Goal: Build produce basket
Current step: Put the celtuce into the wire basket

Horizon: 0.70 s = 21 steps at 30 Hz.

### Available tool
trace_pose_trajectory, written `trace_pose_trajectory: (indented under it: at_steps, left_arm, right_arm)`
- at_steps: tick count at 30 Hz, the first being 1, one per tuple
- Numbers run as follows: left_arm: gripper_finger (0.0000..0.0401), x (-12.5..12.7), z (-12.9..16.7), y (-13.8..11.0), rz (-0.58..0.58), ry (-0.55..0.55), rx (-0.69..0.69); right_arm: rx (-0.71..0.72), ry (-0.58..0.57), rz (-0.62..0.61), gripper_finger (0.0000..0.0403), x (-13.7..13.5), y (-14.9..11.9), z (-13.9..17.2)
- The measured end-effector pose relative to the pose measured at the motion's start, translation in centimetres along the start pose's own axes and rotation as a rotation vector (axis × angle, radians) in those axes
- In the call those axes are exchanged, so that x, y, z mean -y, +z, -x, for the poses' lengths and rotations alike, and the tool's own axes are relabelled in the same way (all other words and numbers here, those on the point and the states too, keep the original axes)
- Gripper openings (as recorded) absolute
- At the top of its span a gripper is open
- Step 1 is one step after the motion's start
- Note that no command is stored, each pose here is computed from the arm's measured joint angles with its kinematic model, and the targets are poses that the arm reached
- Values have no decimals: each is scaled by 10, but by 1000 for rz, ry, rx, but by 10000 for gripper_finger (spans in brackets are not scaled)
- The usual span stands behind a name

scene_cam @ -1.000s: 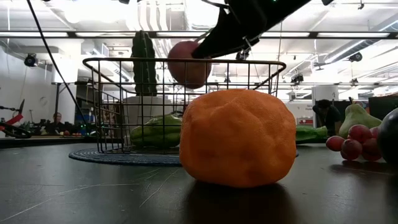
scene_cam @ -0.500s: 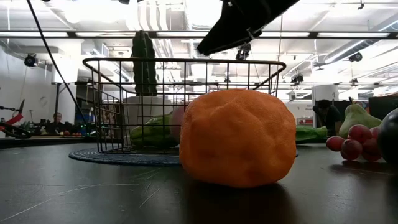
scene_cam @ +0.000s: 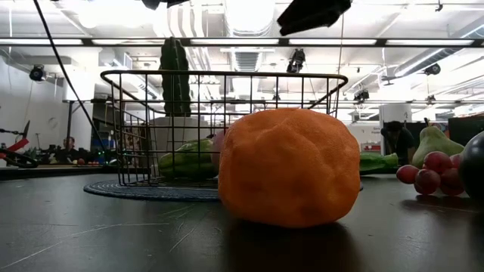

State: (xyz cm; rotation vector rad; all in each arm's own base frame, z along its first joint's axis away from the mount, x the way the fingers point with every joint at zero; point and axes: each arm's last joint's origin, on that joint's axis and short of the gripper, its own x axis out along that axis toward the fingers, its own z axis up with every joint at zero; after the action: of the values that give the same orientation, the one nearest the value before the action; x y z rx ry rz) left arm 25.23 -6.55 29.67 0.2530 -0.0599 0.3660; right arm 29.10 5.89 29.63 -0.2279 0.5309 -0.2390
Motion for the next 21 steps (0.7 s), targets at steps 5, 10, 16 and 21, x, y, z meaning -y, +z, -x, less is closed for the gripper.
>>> trace_pose_trajectory:
  at_steps: [5, 10, 16, 21]
  left_arm:
    - [331, 0, 0, 0, 1, 0, 1]
    - [331, 0, -1, -1, -2, 1, -2]
    - [331, 0, -1, -1, -2, 1, -3]
    - [331, 0, -1, -1, -2, 2, -3]
  right_arm:
    - [18, -51, -99, 305, 24, 0, 11]
    - [-5, -142, -185, 306, 55, -9, 8]
    - [-121, -315, -313, 306, 105, -29, -5]
    - [-265, -447, -370, 302, 148, -54, -18]
